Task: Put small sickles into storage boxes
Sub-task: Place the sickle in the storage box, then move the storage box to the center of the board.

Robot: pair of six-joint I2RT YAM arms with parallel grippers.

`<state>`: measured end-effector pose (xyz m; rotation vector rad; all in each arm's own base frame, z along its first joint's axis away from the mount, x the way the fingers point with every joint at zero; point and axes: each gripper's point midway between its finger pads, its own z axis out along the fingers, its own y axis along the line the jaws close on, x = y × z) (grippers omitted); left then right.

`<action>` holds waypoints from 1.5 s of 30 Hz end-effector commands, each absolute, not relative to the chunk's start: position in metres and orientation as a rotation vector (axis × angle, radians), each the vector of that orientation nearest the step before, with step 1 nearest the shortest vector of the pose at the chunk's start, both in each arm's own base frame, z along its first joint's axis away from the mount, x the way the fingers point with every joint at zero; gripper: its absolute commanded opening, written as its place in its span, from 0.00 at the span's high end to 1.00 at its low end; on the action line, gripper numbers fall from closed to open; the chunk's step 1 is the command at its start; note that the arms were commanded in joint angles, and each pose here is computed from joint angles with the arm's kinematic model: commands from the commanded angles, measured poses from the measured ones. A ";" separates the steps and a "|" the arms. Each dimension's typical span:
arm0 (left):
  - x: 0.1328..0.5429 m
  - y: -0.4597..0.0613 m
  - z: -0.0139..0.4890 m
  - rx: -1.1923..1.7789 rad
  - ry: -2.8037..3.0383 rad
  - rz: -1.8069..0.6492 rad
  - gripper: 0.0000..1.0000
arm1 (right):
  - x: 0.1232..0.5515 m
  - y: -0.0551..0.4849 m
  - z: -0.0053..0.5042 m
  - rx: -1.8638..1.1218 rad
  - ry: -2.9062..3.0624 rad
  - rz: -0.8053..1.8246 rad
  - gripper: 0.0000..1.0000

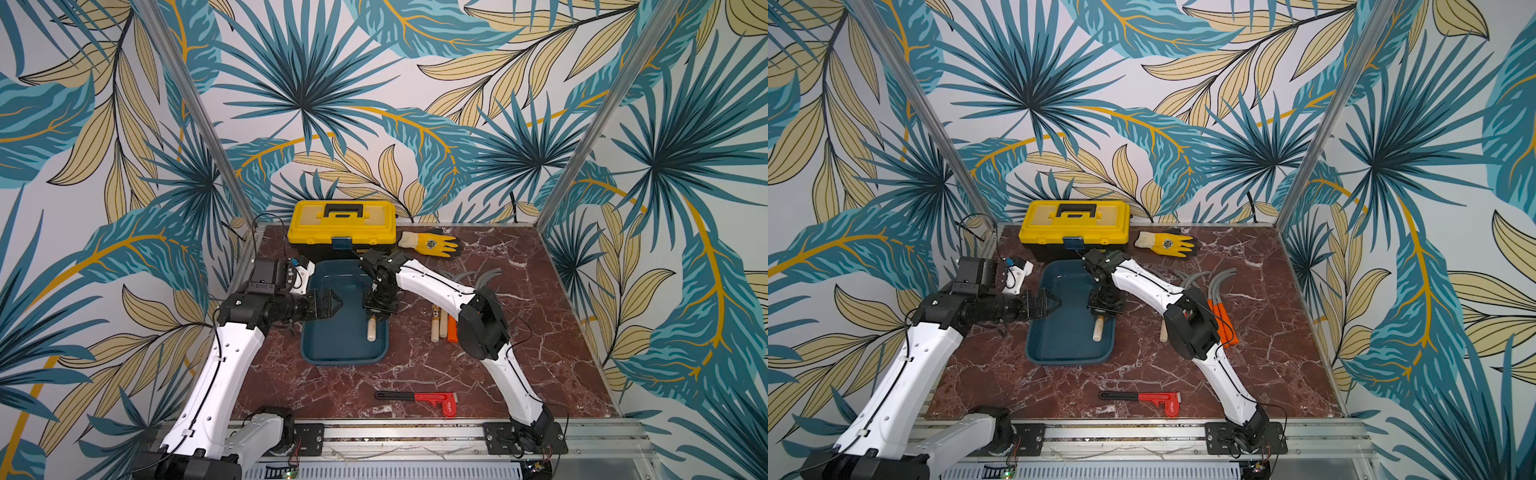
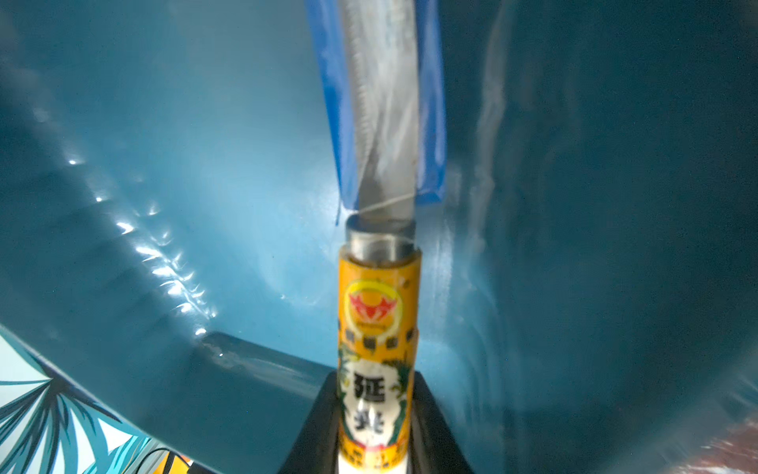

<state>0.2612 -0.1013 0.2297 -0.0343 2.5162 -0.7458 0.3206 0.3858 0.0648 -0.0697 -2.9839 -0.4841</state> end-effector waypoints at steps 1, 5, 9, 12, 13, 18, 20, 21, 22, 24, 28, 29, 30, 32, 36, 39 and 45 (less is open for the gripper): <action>0.263 -0.101 0.237 -0.008 2.498 -0.751 0.00 | 0.321 0.389 0.056 -0.066 -2.987 -0.467 0.70; 0.263 -0.102 0.238 -0.008 2.496 -0.757 0.01 | 0.322 0.388 0.055 -0.064 -2.989 -0.460 0.65; 0.262 -0.102 0.239 -0.007 2.492 -0.758 0.01 | 0.322 0.389 0.057 -0.062 -2.989 -0.470 0.57; 0.262 -0.103 0.239 -0.008 2.492 -0.765 0.01 | 0.324 0.391 0.067 -0.051 -3.003 -0.499 0.54; 0.262 -0.103 0.239 -0.006 2.491 -0.765 0.01 | 0.326 0.392 0.072 -0.046 -3.010 -0.513 0.52; 0.263 -0.104 0.241 -0.002 2.489 -0.777 0.01 | 0.327 0.396 0.100 0.000 -3.033 -0.590 0.38; 0.264 -0.105 0.243 0.002 2.487 -0.781 0.01 | 0.326 0.395 0.113 0.022 -3.047 -0.615 0.27; 0.264 -0.105 0.242 0.001 2.489 -0.786 0.01 | 0.326 0.394 0.118 0.035 -3.056 -0.624 0.23; 0.264 -0.106 0.242 0.001 2.491 -0.789 0.01 | 0.326 0.392 0.123 0.047 -3.066 -0.626 0.18; 0.265 -0.107 0.242 0.000 2.495 -0.797 0.01 | 0.325 0.390 0.129 0.080 -3.079 -0.631 0.11; 0.268 -0.109 0.240 0.008 2.505 -0.801 0.01 | 0.320 0.383 0.136 0.128 -3.086 -0.610 0.01; 0.269 -0.109 0.239 0.011 2.507 -0.794 0.00 | 0.319 0.381 0.136 0.139 -3.088 -0.598 0.01; 0.270 -0.108 0.238 0.010 2.512 -0.789 0.01 | 0.318 0.378 0.137 0.147 -3.092 -0.584 0.01; 0.273 -0.105 0.233 0.002 2.526 -0.757 0.01 | 0.315 0.371 0.137 0.162 -3.103 -0.551 0.01; 0.281 -0.092 0.225 -0.050 2.552 -0.654 0.01 | 0.311 0.355 0.143 0.179 -3.135 -0.487 0.00; 0.288 -0.077 0.217 -0.120 2.570 -0.551 0.01 | 0.310 0.343 0.149 0.168 -3.171 -0.461 0.00; 0.300 -0.048 0.194 -0.247 2.625 -0.371 0.01 | 0.313 0.320 0.158 0.127 -3.217 -0.509 0.01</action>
